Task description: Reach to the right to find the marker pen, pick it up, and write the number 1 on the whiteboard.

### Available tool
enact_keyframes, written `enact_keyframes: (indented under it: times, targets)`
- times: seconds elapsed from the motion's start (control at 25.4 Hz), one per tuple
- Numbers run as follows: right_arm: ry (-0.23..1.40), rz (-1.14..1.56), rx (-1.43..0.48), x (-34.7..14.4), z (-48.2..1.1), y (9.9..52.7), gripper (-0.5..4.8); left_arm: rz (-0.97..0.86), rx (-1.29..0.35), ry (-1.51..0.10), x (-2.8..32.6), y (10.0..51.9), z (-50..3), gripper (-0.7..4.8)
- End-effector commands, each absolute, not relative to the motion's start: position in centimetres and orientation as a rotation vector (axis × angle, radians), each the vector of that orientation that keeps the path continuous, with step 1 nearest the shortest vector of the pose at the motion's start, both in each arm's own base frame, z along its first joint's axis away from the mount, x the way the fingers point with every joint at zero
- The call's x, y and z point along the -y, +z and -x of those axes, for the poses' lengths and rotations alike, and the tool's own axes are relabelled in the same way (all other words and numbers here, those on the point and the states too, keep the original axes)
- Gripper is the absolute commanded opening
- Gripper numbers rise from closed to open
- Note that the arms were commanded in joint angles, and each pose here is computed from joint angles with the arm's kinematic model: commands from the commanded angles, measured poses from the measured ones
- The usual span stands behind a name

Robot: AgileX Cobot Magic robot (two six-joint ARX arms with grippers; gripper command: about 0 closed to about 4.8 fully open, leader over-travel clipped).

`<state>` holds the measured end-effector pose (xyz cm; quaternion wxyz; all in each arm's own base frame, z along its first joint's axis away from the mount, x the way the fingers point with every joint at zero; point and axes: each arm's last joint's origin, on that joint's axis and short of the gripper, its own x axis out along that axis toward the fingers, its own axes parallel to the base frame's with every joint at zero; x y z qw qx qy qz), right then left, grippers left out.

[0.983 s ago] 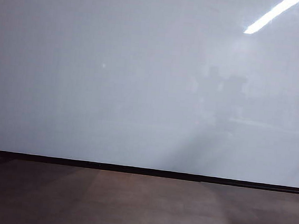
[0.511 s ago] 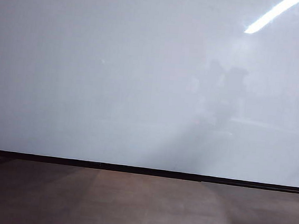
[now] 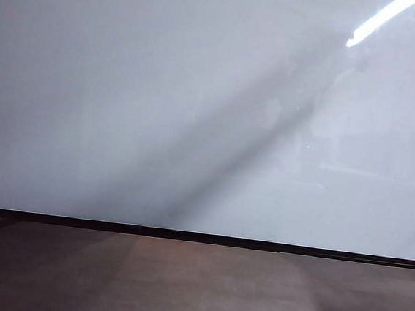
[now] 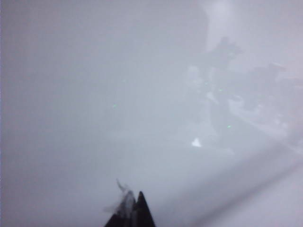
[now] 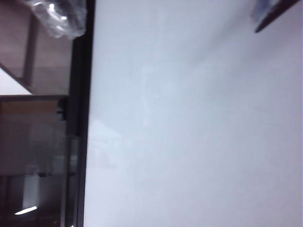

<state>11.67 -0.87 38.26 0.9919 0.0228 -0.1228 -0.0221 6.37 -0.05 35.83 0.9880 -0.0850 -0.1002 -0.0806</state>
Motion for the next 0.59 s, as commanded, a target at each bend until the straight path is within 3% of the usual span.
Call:
enact_keyframes:
  times: [0.04,0.2,0.43,0.59]
  targets:
    - [-0.083,-0.026,0.303,1.4,-12.6,40.0,4.79,0.051,0.218,-0.222,0.3,38.0,-6.1,-0.05]
    - [-0.106,0.003,0.328,3.1,-14.6,40.1,4.79,0.038,0.173,-0.252,0.4,39.9,-6.1,-0.05]
    - [-0.112,0.072,0.221,4.3,-17.5,38.5,4.79,0.031,0.131,-0.497,1.1,42.1,-8.0,-0.05]
    - [-0.115,0.071,0.177,5.1,-20.4,37.2,4.79,0.069,0.047,-0.575,2.4,41.9,-10.9,-0.05]
